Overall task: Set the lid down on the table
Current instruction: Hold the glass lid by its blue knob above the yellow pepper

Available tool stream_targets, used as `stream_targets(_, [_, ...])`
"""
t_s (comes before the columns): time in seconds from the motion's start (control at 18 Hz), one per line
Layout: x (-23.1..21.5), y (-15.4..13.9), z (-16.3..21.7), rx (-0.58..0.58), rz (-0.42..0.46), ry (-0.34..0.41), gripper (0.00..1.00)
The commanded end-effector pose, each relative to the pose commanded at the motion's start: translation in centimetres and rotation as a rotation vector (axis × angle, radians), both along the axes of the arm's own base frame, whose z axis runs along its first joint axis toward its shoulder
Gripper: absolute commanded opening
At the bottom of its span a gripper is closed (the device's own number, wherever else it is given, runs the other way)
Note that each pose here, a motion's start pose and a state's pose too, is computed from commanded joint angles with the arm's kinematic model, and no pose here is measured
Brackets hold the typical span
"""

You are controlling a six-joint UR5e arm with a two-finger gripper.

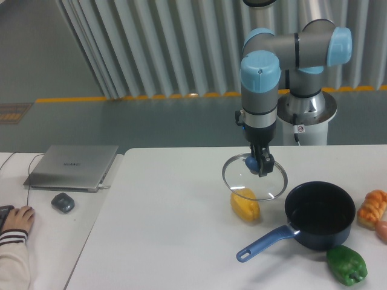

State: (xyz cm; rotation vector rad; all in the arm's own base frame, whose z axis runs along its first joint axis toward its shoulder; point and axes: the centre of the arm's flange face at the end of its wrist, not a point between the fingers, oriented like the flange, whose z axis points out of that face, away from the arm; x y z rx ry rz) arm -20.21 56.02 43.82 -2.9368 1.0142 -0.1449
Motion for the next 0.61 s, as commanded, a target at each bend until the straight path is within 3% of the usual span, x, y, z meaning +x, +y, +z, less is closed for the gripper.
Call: stream_targets(0.61, [0.07,-0.01,-0.2,-0.003,0.032,-0.005,0.44])
